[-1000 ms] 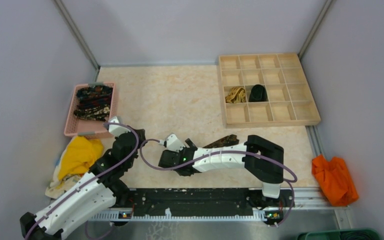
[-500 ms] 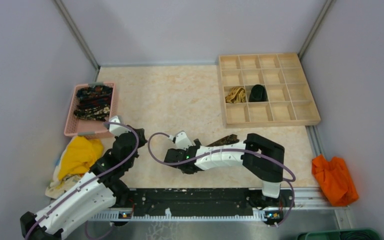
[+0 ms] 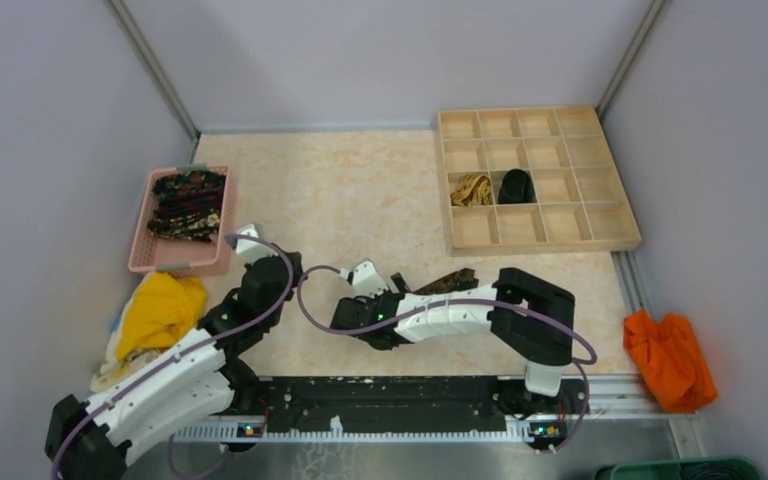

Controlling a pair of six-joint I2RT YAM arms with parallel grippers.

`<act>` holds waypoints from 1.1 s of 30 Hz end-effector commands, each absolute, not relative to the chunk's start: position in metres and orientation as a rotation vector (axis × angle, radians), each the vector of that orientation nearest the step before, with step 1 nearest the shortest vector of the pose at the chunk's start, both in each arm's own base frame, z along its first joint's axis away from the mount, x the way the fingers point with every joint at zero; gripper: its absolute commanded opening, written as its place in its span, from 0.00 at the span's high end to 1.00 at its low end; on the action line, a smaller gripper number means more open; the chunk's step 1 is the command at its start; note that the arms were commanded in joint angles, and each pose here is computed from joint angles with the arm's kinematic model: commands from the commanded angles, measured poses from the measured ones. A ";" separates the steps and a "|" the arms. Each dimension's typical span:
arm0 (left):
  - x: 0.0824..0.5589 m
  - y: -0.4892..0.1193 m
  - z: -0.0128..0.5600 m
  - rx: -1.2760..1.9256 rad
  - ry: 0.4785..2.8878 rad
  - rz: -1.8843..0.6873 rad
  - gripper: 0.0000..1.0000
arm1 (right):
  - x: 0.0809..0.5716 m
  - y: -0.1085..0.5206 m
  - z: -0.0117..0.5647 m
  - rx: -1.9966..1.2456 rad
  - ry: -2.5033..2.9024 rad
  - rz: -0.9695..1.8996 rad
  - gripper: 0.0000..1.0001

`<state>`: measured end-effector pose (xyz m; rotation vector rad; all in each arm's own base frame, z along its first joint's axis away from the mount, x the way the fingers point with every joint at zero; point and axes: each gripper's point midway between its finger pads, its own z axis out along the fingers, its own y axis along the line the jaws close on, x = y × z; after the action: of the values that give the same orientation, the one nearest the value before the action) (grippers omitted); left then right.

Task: Roll the ties
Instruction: Roll the tie at the center of the board.

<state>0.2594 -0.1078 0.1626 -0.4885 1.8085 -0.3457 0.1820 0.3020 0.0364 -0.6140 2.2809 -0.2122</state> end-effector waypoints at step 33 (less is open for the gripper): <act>0.262 -0.302 -0.003 0.211 2.420 -0.996 1.00 | 0.114 0.251 -0.001 -0.295 2.510 0.370 1.00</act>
<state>0.3016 -0.3059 0.0218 0.1555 2.3172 -0.9559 0.1067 0.2543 0.0147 -0.3283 2.4673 0.4061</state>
